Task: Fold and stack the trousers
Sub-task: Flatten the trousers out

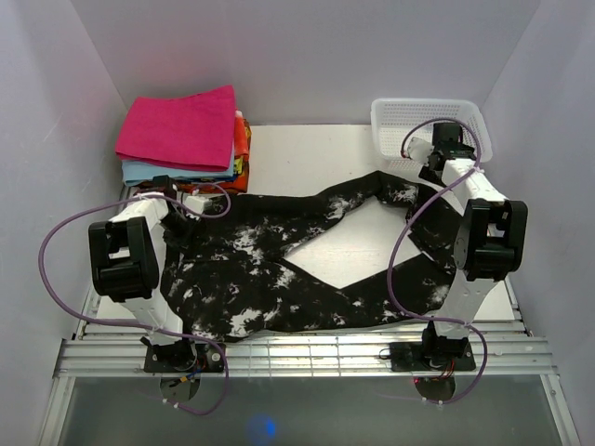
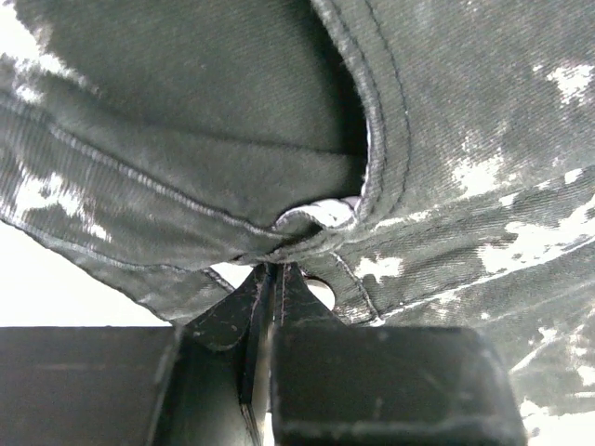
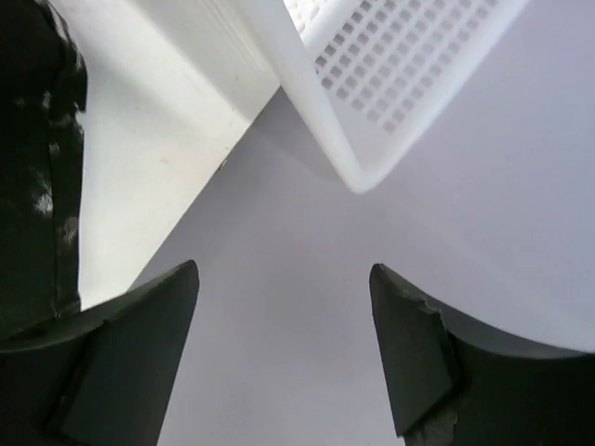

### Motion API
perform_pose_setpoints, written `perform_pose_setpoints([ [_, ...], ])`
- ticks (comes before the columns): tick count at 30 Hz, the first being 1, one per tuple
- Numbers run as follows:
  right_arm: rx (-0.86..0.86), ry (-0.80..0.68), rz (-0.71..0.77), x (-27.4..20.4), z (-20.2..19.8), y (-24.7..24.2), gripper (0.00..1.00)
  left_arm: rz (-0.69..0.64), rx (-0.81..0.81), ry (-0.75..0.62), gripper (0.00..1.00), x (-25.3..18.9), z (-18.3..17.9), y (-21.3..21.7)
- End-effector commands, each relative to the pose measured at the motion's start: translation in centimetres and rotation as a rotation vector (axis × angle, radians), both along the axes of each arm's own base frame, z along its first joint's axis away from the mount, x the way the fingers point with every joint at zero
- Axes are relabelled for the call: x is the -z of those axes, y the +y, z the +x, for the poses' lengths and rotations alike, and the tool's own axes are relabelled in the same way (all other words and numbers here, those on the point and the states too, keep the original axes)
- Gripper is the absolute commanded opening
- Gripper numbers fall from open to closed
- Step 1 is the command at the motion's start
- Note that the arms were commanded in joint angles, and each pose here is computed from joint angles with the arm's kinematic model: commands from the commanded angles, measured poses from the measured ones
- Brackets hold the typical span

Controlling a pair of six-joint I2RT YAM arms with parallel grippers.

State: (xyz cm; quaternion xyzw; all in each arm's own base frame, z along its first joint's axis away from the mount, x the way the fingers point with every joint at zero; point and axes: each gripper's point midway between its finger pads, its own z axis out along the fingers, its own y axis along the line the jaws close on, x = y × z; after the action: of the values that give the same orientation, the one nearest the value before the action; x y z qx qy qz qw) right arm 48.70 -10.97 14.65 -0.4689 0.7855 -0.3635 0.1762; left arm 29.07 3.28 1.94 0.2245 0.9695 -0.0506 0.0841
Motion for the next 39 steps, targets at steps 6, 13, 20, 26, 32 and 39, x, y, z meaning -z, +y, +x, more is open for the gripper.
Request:
perform_pose_setpoints([
  [6, 0.000, 0.087, 0.376, -2.4, -5.6, 4.7, 0.85, -0.081, -0.058, -0.255, 0.56, -6.4, 3.7, 1.3],
  [13, -0.038, 0.282, 0.529, 4.8, -9.5, 7.8, 0.72, -0.202, -0.105, -0.247, 0.63, -7.5, 2.8, -0.8],
  [20, -0.005, 0.328, 0.560, 10.0, -9.7, 8.1, 0.72, -0.246, -0.142, -0.149, 0.70, -4.7, 0.7, -1.8],
  [26, 0.066, 0.310, 0.397, 13.7, -9.7, 4.1, 0.45, -0.170, -0.170, -0.078, 0.62, -1.1, -0.6, -0.1],
  [32, 0.155, 0.264, 0.328, 12.6, -9.1, -1.5, 0.31, -0.085, -0.201, -0.015, 0.29, 2.2, -1.6, 4.7],
  [39, 0.211, 0.289, 0.234, 11.8, -9.8, -7.7, 0.32, -0.023, -0.215, -0.036, 0.21, 2.8, 0.8, 10.0],
])
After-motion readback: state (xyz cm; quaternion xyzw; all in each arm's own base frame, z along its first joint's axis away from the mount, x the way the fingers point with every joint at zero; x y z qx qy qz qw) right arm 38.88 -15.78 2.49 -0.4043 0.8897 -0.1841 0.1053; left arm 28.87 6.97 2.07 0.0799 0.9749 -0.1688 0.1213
